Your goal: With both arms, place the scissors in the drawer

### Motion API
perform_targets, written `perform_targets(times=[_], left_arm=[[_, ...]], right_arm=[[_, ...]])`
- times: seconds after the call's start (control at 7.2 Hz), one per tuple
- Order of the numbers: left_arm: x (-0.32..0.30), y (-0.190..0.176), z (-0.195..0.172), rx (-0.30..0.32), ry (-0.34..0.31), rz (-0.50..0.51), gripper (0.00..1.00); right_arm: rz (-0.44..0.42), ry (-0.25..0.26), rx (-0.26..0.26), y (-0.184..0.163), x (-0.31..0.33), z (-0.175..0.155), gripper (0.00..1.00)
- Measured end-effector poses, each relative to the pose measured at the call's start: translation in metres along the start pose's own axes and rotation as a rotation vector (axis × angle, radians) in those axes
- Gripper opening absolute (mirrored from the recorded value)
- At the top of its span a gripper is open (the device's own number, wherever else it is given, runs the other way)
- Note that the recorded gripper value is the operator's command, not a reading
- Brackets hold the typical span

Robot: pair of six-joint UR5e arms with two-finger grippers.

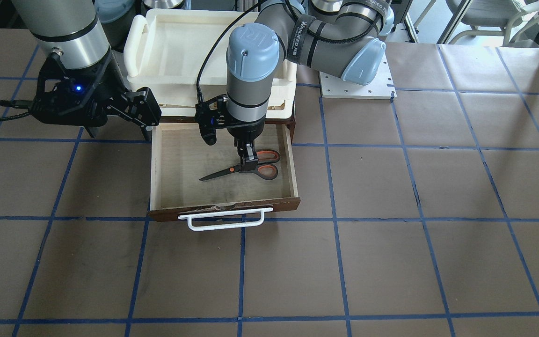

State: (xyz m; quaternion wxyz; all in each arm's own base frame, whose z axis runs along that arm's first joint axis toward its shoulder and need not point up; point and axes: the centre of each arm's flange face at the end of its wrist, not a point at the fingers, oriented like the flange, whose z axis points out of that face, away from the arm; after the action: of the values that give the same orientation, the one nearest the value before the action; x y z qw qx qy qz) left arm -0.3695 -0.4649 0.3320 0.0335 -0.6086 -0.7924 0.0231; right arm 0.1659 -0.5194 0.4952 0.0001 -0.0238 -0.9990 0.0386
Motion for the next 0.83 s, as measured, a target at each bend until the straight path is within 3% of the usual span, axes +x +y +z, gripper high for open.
perform_targets(times=[0.28,0.83], left_arm=[[-0.001,0.005,-0.024,0.024,-0.028,-0.104,0.95],[-0.059,0.077,-0.092,0.026,-0.037,-0.481,0.95]], right_arm=[[0.0,0.0,0.019,-0.002,0.0,-0.002,1.0],[-0.003,0.0,0.021,-0.001,-0.001,-0.002,1.0]])
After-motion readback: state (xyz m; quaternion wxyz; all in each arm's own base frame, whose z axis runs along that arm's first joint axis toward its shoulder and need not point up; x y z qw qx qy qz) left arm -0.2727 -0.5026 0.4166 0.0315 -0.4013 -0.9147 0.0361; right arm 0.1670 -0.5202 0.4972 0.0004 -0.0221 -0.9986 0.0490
